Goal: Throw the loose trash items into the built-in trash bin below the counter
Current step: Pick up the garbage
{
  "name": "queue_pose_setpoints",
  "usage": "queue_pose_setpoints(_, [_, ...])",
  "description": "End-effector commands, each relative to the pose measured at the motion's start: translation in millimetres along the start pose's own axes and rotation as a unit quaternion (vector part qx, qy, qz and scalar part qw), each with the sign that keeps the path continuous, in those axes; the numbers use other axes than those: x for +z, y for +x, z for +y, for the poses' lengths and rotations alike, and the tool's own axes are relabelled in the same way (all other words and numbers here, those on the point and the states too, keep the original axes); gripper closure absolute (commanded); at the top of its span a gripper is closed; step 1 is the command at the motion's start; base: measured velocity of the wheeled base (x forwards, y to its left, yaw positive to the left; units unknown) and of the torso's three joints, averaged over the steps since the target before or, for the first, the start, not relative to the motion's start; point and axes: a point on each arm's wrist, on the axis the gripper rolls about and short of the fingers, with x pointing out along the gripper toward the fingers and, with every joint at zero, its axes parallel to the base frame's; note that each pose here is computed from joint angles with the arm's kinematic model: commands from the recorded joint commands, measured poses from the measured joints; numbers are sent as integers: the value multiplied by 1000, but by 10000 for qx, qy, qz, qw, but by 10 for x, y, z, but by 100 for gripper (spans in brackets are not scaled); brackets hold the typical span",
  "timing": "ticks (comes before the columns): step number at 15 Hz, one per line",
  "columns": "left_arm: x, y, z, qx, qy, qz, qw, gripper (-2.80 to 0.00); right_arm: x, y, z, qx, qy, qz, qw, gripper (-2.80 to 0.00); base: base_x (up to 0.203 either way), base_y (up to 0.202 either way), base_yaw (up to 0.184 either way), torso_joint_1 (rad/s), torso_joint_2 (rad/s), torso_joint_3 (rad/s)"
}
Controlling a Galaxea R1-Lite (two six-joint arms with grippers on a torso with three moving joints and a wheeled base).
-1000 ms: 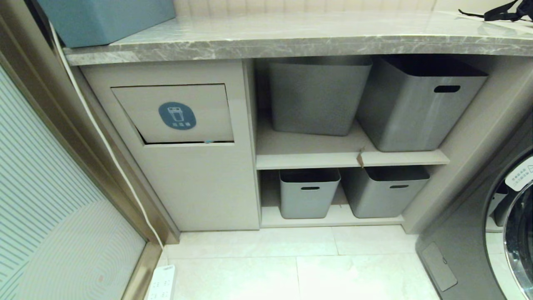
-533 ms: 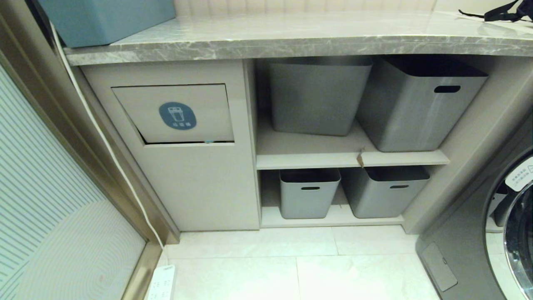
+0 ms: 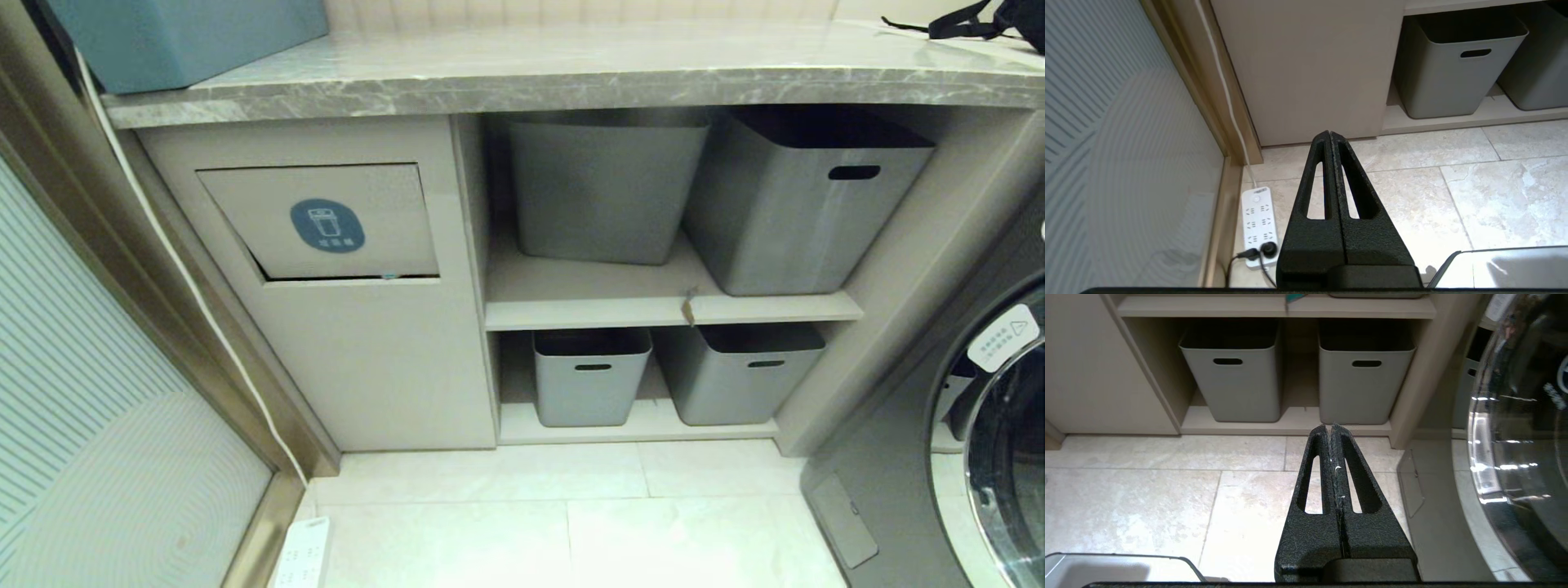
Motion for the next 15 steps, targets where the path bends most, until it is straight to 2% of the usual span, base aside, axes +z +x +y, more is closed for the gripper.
queue_pose_setpoints(1, [-1,0,0,6,-14,-16,10000,0,2,0,0,2,-6,-5,10000,0,0,-199,2,3,6,-6])
queue_pose_setpoints(9, [-4,0,0,4,1,-1,10000,0,1,0,0,-4,21,-2,10000,0,0,-189,1,2,1,1])
queue_pose_setpoints(15, [-4,0,0,11,16,-1,10000,0,1,0,0,-4,21,-2,10000,0,0,-17,1,0,0,1])
